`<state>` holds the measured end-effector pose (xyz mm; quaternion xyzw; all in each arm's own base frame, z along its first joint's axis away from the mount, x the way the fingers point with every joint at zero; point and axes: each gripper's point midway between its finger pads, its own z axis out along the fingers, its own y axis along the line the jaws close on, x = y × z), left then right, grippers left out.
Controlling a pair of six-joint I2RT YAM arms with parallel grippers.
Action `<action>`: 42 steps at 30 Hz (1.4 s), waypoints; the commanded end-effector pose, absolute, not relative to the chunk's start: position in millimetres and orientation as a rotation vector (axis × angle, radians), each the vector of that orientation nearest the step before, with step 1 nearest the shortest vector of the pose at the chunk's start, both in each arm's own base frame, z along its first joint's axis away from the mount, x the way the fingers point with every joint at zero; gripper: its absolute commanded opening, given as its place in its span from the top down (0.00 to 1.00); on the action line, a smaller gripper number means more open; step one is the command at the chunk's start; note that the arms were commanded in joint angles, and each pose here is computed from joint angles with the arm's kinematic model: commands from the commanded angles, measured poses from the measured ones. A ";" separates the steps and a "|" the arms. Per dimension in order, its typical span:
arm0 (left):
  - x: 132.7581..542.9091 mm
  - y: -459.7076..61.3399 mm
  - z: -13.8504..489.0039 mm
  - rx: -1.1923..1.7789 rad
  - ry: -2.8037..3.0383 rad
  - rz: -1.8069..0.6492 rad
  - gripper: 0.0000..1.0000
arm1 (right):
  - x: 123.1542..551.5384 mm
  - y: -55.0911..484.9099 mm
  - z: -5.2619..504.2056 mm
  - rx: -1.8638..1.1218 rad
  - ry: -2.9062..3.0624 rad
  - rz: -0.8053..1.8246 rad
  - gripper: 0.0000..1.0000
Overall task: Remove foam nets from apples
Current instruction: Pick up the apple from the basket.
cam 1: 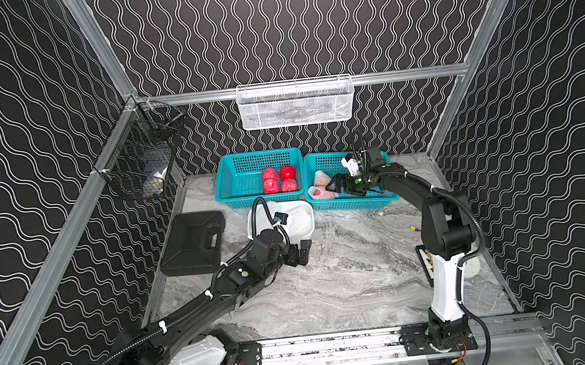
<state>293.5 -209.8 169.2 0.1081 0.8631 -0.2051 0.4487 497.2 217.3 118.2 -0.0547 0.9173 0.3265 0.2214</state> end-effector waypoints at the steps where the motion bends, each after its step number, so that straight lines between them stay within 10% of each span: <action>1: 293.7 -208.7 162.0 0.291 2.149 -0.479 0.01 | 493.4 226.0 112.7 -0.053 2.586 1.005 0.00; 42: 301.4 -211.0 131.9 0.326 2.205 -0.412 0.01 | 552.4 244.3 75.2 0.821 2.358 1.618 0.00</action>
